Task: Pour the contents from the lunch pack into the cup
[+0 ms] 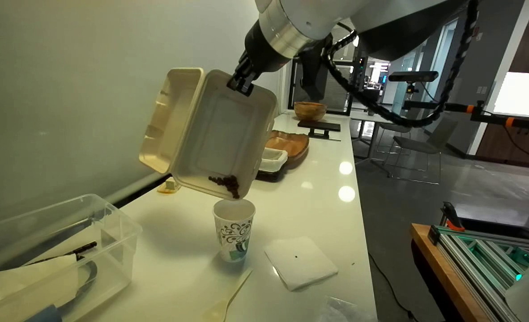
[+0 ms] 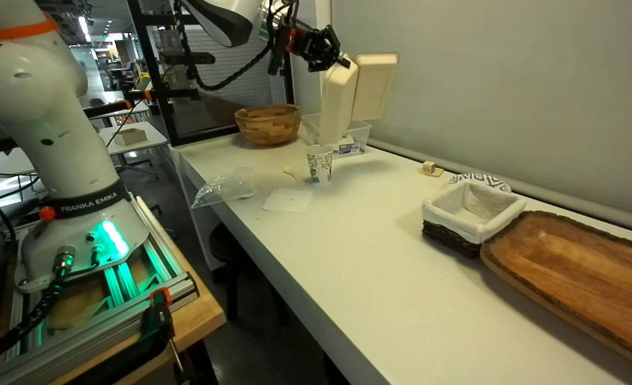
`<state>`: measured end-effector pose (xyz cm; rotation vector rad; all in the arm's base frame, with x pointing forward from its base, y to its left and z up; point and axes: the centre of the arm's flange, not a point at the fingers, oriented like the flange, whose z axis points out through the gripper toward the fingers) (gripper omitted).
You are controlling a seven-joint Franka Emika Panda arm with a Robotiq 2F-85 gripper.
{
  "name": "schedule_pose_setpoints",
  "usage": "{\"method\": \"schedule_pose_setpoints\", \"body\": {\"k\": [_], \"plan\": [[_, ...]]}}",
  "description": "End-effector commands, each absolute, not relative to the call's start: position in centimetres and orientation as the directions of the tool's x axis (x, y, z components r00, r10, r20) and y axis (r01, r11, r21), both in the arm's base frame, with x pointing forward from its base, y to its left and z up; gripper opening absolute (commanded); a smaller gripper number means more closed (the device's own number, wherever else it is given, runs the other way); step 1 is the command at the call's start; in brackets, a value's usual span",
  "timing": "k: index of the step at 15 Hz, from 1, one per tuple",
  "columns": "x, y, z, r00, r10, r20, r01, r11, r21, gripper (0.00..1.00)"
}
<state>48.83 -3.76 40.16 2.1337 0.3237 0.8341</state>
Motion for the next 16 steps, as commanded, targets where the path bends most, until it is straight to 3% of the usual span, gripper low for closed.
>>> {"method": "schedule_pose_setpoints", "body": {"k": [1, 16], "plan": [[47.5, -2.2, 39.9, 0.738, 0.495, 0.459, -0.083, -0.607, 0.79, 0.01], [44.4, -2.0, 40.1, 0.648, 0.56, 0.517, -0.117, -0.598, 0.793, 0.01]]}}
